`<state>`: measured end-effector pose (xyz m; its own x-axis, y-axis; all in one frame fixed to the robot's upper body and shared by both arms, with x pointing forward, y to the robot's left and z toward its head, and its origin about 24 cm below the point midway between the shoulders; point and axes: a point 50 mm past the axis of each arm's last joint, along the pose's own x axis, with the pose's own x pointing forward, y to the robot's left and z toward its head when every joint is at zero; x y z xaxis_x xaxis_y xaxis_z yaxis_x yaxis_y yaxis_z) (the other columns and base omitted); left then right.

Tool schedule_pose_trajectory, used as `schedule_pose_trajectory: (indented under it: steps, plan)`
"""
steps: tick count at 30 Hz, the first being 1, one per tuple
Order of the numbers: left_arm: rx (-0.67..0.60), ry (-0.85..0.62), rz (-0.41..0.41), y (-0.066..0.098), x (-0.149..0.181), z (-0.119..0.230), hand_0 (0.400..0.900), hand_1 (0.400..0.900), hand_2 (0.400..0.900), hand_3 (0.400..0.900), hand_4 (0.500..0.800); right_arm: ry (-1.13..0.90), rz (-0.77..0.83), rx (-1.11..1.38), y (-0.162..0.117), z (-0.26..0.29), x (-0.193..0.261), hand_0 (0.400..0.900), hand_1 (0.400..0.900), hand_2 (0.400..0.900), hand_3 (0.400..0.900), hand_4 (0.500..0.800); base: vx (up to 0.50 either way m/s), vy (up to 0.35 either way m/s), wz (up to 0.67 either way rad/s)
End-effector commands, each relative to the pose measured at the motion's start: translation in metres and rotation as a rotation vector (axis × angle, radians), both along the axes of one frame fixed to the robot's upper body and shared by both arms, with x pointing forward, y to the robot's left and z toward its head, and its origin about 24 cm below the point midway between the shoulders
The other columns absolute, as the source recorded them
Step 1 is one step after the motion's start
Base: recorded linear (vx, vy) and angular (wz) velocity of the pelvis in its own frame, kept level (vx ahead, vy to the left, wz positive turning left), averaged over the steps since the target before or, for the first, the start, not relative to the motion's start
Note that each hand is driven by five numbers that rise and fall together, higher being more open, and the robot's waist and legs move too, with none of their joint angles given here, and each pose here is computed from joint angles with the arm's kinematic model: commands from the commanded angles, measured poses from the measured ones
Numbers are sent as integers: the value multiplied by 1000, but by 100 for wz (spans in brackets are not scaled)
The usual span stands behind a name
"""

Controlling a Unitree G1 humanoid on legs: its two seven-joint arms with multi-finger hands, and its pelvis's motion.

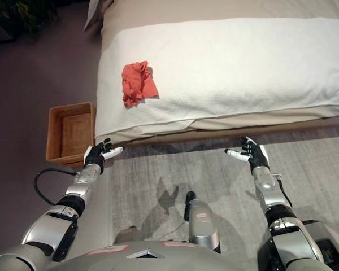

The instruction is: Put the clothes on the bed into the basket.

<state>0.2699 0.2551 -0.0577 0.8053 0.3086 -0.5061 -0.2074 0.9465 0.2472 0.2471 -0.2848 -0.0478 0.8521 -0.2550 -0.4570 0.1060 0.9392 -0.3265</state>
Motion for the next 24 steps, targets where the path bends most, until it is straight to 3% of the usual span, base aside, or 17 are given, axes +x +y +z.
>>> schedule_pose_trajectory:
  steps: [1, 9, 14, 19, 21, 24]
  plan:
    - [60, -251, -38, 4, 51, 62, 900, 900, 900, 900, 800, -116, -55, -58, -22, 24, 11, 900, 900, 900, 900, 800, 193, -135, -24]
    - [83, -214, 1, 13, 46, 56, 900, 900, 900, 900, 800, -123, -72, -70, -18, 20, 9, 900, 900, 900, 900, 800, 299, 115, -60]
    - [72, -183, 76, 28, 34, 47, 900, 900, 900, 900, 800, -94, -65, -65, -16, 12, 5, 900, 900, 900, 900, 800, 282, 186, -106]
    - [89, -178, 179, 54, 20, 47, 900, 900, 900, 900, 800, -141, 76, -81, 13, 34, 47, 900, 900, 900, 900, 800, 221, 349, -144]
    - [104, -192, 162, 51, 28, 54, 900, 900, 900, 900, 800, -164, 98, -80, 22, 38, 54, 900, 900, 900, 900, 800, 190, 374, -101]
    - [249, -252, 138, 60, 41, 81, 900, 900, 900, 900, 800, -281, 184, -52, 59, 64, 84, 900, 900, 900, 900, 800, -99, 157, -116]
